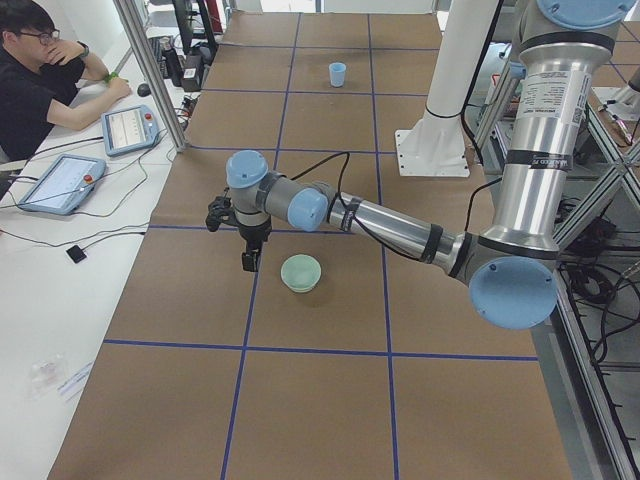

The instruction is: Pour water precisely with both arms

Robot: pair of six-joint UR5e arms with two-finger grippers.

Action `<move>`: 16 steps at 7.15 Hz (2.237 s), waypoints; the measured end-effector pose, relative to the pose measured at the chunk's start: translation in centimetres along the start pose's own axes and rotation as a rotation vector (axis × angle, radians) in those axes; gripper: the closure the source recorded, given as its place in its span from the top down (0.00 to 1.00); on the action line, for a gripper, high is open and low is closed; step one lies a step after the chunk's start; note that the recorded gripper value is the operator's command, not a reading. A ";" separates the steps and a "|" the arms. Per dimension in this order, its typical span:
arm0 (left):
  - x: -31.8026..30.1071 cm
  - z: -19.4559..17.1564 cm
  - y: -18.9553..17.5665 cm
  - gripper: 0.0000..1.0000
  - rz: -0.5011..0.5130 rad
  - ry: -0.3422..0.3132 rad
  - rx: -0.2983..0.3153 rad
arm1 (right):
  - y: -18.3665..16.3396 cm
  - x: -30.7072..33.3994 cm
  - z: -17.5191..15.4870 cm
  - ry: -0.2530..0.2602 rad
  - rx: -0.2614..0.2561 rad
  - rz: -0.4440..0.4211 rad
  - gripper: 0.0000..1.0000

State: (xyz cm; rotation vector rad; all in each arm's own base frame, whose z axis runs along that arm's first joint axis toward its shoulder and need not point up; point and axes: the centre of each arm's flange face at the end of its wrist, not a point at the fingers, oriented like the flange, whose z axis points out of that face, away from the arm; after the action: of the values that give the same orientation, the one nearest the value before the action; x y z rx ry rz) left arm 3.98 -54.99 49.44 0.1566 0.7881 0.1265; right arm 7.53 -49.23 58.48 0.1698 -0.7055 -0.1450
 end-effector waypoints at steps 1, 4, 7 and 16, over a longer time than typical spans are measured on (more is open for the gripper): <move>-3.9 -2.4 0.3 1.00 0.018 -0.018 0.011 | 0.4 0.2 0.3 -0.003 -0.004 0.015 1.00; -10.1 -4.0 1.9 1.00 -0.074 -0.007 0.021 | 1.5 0.8 1.2 -0.044 -0.023 0.115 1.00; -13.7 -0.6 5.7 1.00 -0.139 -0.004 -0.031 | 2.0 0.8 1.6 -0.098 -0.030 0.145 1.00; -15.3 0.3 10.0 1.00 -0.156 -0.096 -0.043 | 2.2 2.5 4.4 -0.151 -0.077 0.249 1.00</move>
State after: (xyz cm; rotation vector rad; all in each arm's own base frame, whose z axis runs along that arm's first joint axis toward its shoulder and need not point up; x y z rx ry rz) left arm -7.04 -47.84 62.11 0.0599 0.6983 -0.0114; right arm 6.74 -48.02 63.83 -0.0037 -0.8641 0.0543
